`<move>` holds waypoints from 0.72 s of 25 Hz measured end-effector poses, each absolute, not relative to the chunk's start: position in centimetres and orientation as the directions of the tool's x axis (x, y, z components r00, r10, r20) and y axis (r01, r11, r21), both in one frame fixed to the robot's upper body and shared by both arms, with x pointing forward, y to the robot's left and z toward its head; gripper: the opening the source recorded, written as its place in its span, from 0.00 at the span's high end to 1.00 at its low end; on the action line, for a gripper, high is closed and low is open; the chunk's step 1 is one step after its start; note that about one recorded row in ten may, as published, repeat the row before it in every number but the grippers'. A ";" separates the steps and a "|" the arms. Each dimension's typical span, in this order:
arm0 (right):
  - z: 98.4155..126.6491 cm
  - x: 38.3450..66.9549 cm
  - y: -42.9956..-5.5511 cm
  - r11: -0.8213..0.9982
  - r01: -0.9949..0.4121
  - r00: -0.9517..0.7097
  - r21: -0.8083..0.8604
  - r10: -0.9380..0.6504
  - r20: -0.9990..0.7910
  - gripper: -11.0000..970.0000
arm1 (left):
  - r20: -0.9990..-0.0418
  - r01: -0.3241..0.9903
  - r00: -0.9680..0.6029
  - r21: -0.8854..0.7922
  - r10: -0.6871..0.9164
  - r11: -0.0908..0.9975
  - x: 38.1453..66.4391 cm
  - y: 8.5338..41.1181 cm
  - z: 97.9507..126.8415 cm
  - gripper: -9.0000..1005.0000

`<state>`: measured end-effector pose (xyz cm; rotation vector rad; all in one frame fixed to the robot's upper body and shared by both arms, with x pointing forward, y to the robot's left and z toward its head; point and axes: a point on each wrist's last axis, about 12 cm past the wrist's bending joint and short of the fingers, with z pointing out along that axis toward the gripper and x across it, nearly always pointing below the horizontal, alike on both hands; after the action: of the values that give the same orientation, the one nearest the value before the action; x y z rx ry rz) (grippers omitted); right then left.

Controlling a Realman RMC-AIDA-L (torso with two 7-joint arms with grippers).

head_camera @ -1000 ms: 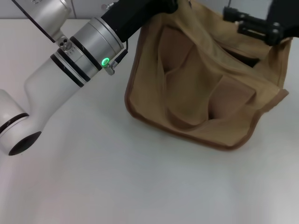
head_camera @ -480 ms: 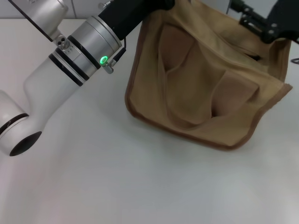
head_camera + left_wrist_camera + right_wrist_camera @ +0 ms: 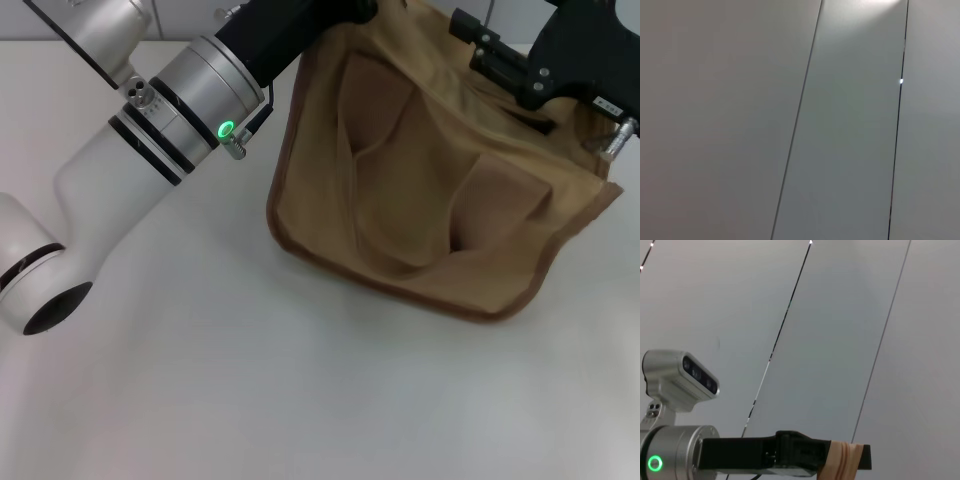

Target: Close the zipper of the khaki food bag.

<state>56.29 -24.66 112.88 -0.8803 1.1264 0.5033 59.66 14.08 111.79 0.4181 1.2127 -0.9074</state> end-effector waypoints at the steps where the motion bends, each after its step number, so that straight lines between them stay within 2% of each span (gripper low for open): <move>1: 112.8 56.4 -24.5 0.585 -0.734 0.379 -0.344 -0.068 -0.923 0.39 | -0.927 0.782 0.067 -0.181 -0.369 0.597 59.7 14.0 111.8 0.95; 18: 112.1 57.5 -23.4 0.594 -0.723 0.371 -0.353 -0.098 -0.924 0.39 | -0.931 0.775 0.071 -0.175 -0.359 0.608 59.8 13.7 111.7 0.94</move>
<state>57.53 -23.39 112.11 -0.8725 1.1423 0.4740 59.79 13.69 111.72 0.4189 1.2244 -0.8904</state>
